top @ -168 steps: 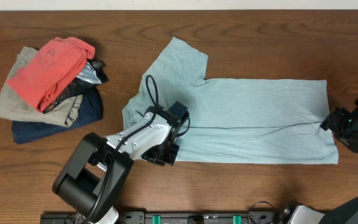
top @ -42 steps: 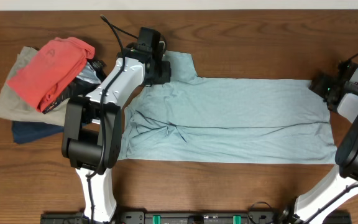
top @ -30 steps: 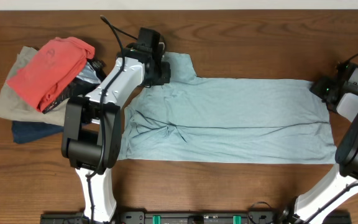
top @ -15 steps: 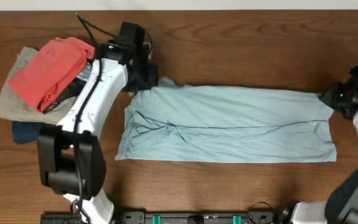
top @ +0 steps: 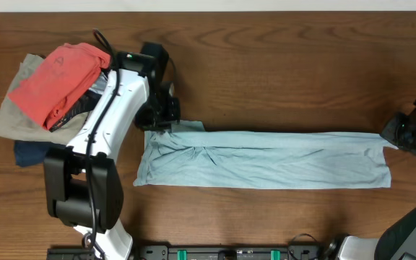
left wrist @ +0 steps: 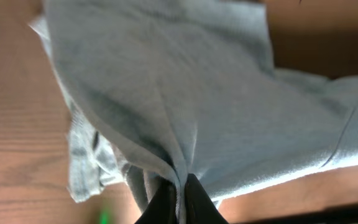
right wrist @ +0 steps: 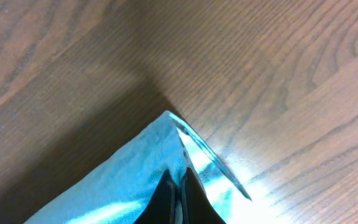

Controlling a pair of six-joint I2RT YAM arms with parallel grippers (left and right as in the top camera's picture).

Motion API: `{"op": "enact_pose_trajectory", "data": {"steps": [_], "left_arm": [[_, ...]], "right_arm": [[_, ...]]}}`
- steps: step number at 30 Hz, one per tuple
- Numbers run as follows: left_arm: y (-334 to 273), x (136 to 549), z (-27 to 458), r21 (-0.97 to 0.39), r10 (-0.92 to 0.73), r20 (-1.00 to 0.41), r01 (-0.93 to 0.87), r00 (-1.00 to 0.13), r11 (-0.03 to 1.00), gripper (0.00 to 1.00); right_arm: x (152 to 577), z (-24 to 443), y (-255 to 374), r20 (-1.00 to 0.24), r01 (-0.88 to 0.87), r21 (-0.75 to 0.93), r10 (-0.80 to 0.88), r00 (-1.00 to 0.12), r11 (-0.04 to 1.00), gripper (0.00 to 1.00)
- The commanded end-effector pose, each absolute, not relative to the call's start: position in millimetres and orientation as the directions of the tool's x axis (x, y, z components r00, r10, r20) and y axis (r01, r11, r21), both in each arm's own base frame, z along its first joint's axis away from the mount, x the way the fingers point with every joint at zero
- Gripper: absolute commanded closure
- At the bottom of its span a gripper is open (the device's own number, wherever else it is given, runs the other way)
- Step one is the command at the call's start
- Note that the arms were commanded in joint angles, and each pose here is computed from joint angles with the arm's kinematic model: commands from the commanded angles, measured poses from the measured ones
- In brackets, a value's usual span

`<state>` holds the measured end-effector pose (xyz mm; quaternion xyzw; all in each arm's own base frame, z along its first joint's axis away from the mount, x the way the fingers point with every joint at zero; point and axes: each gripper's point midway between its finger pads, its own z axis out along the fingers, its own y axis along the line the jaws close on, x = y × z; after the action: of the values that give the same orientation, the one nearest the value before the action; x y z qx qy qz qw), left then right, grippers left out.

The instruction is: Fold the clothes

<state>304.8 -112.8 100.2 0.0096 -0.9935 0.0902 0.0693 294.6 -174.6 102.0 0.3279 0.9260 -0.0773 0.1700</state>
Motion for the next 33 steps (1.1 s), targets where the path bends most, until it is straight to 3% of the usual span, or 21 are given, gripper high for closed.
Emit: {"op": "enact_pose_trajectory", "data": {"steps": [1,13,16,17,19,21,23,29,33], "left_arm": [[-119,284,91,-0.170,0.010,0.211,-0.027,-0.977,0.985,0.94],[-121,226,78,-0.107,0.059,0.392,0.019,-0.918,0.994,0.94],[-118,219,73,-0.095,0.056,0.415,0.018,-0.908,0.995,0.93],[-116,217,72,-0.086,0.055,0.419,0.021,-0.906,0.996,0.91],[-111,218,71,-0.059,0.054,0.413,0.033,-0.909,0.998,0.66],[-108,219,71,-0.045,0.054,0.409,0.039,-0.911,0.998,0.52],[-108,219,71,-0.044,0.053,0.409,0.038,-0.911,0.998,0.51],[-108,221,70,-0.046,0.054,0.402,0.039,-0.914,0.998,0.51],[-112,230,66,-0.058,0.060,0.365,0.041,-0.929,0.997,0.51]], "right_arm": [[289,102,-185,-0.370,0.646,-0.063,0.584,-0.723,0.760,0.99],[267,68,-191,-0.236,0.654,-0.150,0.616,-0.752,0.741,0.99],[258,66,-191,-0.207,0.651,-0.180,0.618,-0.758,0.738,0.91],[254,66,-191,-0.196,0.649,-0.194,0.620,-0.760,0.735,0.89],[250,66,-193,-0.186,0.651,-0.207,0.624,-0.759,0.730,0.88],[248,66,-194,-0.182,0.656,-0.208,0.630,-0.755,0.725,0.85],[244,65,-196,-0.174,0.662,-0.210,0.639,-0.749,0.719,0.75],[242,63,-193,-0.158,0.697,-0.149,0.679,-0.717,0.701,0.70],[249,61,-182,-0.140,0.657,-0.079,0.645,-0.752,0.749,0.61]]}}
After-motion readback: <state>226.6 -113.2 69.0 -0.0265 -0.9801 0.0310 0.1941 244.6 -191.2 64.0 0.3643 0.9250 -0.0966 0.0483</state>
